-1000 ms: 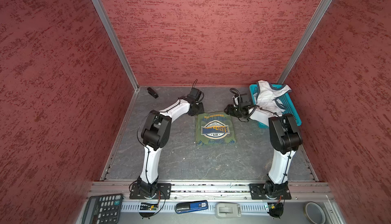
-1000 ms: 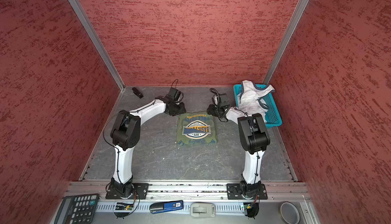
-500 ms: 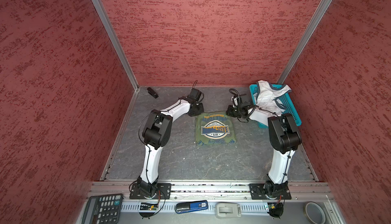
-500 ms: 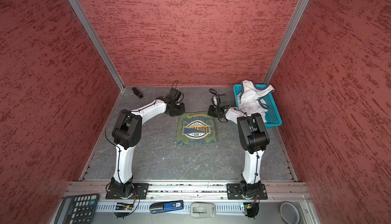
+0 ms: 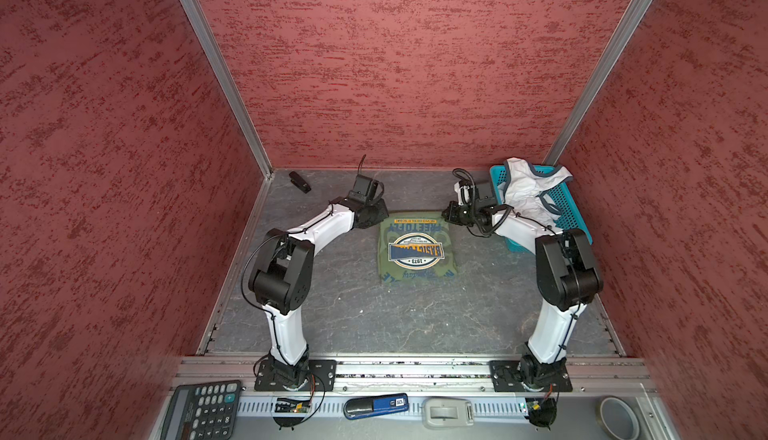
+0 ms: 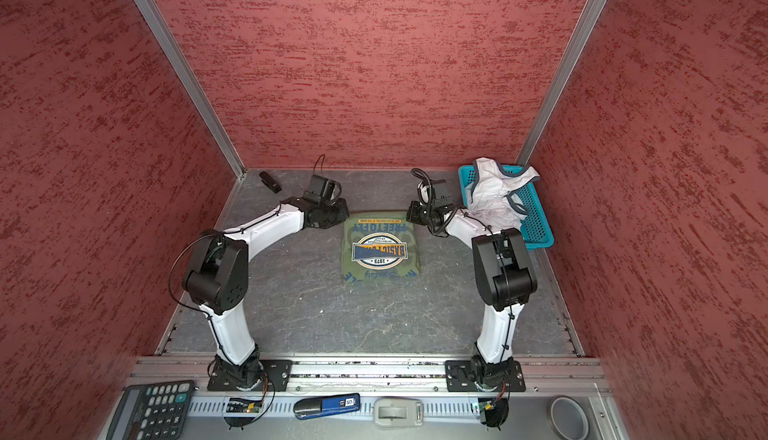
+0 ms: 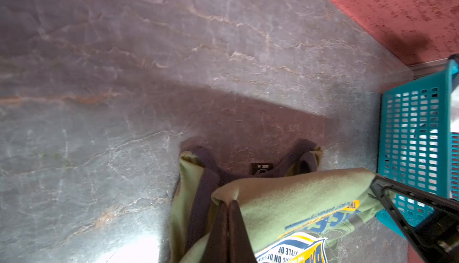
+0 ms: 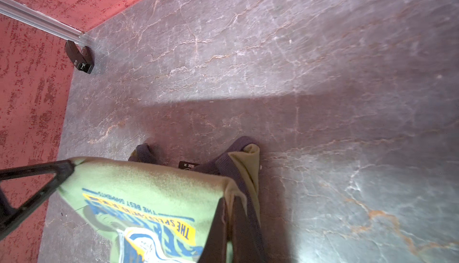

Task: Fold and stack the tank tops

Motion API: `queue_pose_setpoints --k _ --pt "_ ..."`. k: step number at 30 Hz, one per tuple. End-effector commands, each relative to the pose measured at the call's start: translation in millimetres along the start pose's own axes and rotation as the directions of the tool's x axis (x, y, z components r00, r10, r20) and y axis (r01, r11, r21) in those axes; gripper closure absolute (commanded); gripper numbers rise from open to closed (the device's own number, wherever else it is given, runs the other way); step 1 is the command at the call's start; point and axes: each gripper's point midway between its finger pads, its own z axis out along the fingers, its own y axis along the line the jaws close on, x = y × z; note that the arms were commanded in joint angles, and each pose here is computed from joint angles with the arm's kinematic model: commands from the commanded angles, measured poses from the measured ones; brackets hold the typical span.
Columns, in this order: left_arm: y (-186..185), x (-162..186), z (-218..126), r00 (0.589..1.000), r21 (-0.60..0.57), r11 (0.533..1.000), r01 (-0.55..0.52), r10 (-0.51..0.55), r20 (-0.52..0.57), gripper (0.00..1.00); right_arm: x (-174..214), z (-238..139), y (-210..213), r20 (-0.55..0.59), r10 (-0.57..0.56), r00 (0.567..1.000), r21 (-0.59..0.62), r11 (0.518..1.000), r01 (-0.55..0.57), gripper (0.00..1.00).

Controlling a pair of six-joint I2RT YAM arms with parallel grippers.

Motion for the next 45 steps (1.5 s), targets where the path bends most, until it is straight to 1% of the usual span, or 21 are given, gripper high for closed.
queue_pose_setpoints --k 1,7,8,9,10,11,12,15,17,18,20,23,26,28,32,34,36,38,40,42,45 --pt "10 -6 12 0.999 -0.016 0.999 0.033 -0.033 0.012 1.00 -11 11 2 0.013 -0.003 1.000 -0.013 1.000 0.003 0.99" --pt "30 -14 42 0.998 -0.059 0.996 0.068 -0.068 -0.005 1.00 -8 43 -15 -0.026 0.011 1.000 0.017 1.000 -0.010 0.98" --pt "32 -14 50 0.997 -0.065 0.995 0.069 -0.071 -0.022 1.00 -7 48 -20 -0.034 0.015 0.999 0.032 0.999 -0.014 0.95" --pt "33 -14 56 0.997 -0.067 0.995 0.068 -0.070 -0.037 0.98 -8 52 -23 -0.036 0.018 0.999 0.044 0.999 -0.016 0.92" --pt "34 -13 60 0.996 -0.074 0.995 0.065 -0.069 -0.048 0.94 -8 54 -26 -0.037 0.019 0.999 0.059 0.998 -0.016 0.87" --pt "35 -15 61 0.996 -0.082 0.995 0.062 -0.067 -0.052 0.88 -9 54 -29 -0.037 0.015 0.999 0.075 0.997 -0.012 0.79" --pt "37 -16 60 0.997 -0.096 0.994 0.061 -0.066 -0.051 0.81 -13 51 -30 -0.030 0.005 1.000 0.099 0.995 -0.002 0.71" --pt "44 -25 38 0.998 -0.156 0.986 0.065 -0.067 -0.012 0.63 -27 27 -33 0.002 -0.028 1.000 0.193 0.981 0.027 0.48" --pt "46 -30 13 0.998 -0.198 0.979 0.049 -0.043 0.036 0.51 -34 5 -29 0.032 -0.065 0.997 0.236 0.970 0.056 0.40" --pt "44 -31 3 0.998 -0.210 0.977 0.035 -0.024 0.055 0.46 -36 -5 -24 0.047 -0.084 0.995 0.240 0.968 0.071 0.38" --pt "27 -28 -16 0.996 -0.189 0.982 -0.009 0.025 0.082 0.41 -31 -20 -9 0.058 -0.107 0.993 0.217 0.972 0.092 0.37" --pt "-5 -7 -18 0.997 -0.084 0.995 -0.053 0.057 0.043 0.40 -16 -19 14 0.045 -0.116 0.992 0.123 0.986 0.109 0.39" --pt "-25 8 -4 0.999 -0.003 0.999 -0.051 0.051 0.007 0.40 -6 -3 24 0.019 -0.092 0.996 0.049 0.995 0.091 0.44" --pt "-32 14 11 0.999 0.020 0.999 -0.041 0.042 -0.025 0.40 -3 11 28 -0.001 -0.076 0.997 0.007 0.997 0.076 0.47" --pt "-29 14 42 0.998 0.011 1.000 -0.024 0.024 -0.053 0.41 3 40 27 -0.055 -0.044 0.998 -0.038 0.998 0.042 0.49" --pt "-20 9 52 0.999 -0.013 1.000 -0.011 0.010 -0.051 0.41 6 53 15 -0.089 -0.033 0.995 0.004 0.999 0.034 0.49" --pt "-6 5 61 0.999 -0.043 0.999 0.006 -0.009 -0.053 0.41 8 59 -8 -0.103 -0.016 0.995 0.094 0.995 0.026 0.49" --pt "11 1 67 0.998 -0.073 0.997 0.024 -0.028 -0.053 0.42 6 57 -33 -0.095 0.001 0.995 0.173 0.985 0.016 0.49" --pt "26 -1 70 0.998 -0.094 0.995 0.034 -0.039 -0.055 0.42 3 50 -49 -0.080 0.010 0.997 0.213 0.977 0.007 0.49" --pt "36 -3 71 0.997 -0.104 0.994 0.042 -0.048 -0.058 0.42 -3 41 -55 -0.063 0.008 0.998 0.223 0.975 0.007 0.49" --pt "36 -9 61 0.998 -0.075 0.996 0.043 -0.047 -0.052 0.42 -13 25 -44 -0.035 -0.014 0.999 0.209 0.978 0.021 0.46"
